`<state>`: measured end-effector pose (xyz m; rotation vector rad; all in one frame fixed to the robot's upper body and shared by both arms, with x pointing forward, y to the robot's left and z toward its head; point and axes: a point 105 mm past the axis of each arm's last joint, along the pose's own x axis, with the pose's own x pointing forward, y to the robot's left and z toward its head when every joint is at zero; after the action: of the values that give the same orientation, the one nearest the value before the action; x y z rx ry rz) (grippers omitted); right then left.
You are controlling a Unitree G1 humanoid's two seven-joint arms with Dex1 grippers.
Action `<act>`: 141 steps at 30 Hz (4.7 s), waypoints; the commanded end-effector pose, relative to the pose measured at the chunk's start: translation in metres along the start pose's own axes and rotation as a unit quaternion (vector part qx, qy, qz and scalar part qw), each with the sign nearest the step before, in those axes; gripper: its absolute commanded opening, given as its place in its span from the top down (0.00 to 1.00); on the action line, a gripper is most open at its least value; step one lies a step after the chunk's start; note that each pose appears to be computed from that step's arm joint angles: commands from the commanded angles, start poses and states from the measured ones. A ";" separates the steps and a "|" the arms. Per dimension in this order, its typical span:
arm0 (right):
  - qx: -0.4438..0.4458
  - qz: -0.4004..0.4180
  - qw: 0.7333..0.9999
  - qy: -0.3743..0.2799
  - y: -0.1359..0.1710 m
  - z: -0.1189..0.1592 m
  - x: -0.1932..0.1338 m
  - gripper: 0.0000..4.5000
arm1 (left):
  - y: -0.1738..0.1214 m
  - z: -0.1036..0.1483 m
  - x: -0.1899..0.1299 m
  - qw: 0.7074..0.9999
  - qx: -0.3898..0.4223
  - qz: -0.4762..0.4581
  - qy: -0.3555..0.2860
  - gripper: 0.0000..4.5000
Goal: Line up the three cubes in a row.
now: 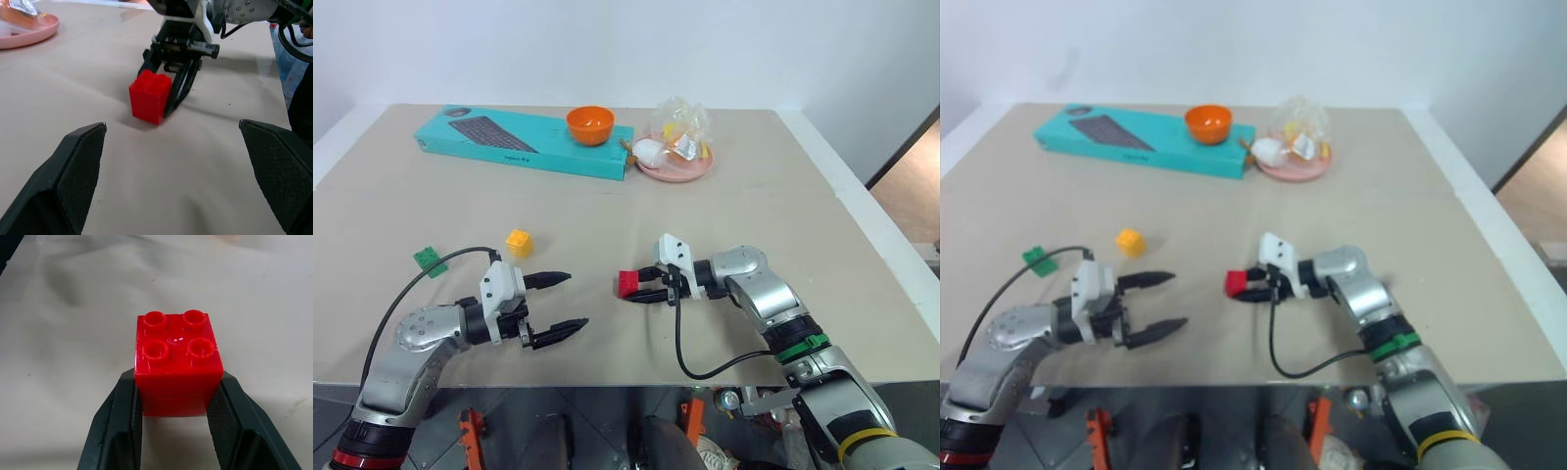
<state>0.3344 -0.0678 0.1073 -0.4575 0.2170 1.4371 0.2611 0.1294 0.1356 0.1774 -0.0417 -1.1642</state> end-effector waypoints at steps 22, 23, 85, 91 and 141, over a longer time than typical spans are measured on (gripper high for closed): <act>-0.026 -0.120 0.979 -0.162 0.013 0.094 -0.047 0.01 | 0.066 0.021 -0.087 0.894 0.057 0.441 -0.044 0.00; -0.028 -0.127 0.977 -0.171 0.014 0.098 -0.048 0.01 | 0.069 0.021 -0.100 0.869 0.058 0.489 -0.044 0.00; -0.086 -0.133 0.977 -0.146 -0.009 0.096 -0.030 0.00 | 0.125 -0.041 -0.136 0.657 -0.080 0.750 0.006 0.71; -0.091 -0.133 0.975 -0.151 -0.008 0.100 -0.037 0.00 | 0.121 0.006 -0.086 0.858 0.016 0.512 -0.048 0.71; -0.032 -0.163 0.982 -0.089 0.033 0.066 -0.079 0.00 | 0.060 -0.030 0.023 0.960 0.123 -0.201 0.149 0.71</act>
<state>0.2848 -0.1054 0.1792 -0.3703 0.0061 1.1651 0.3272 0.1307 0.1161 0.5569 0.1003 -1.5282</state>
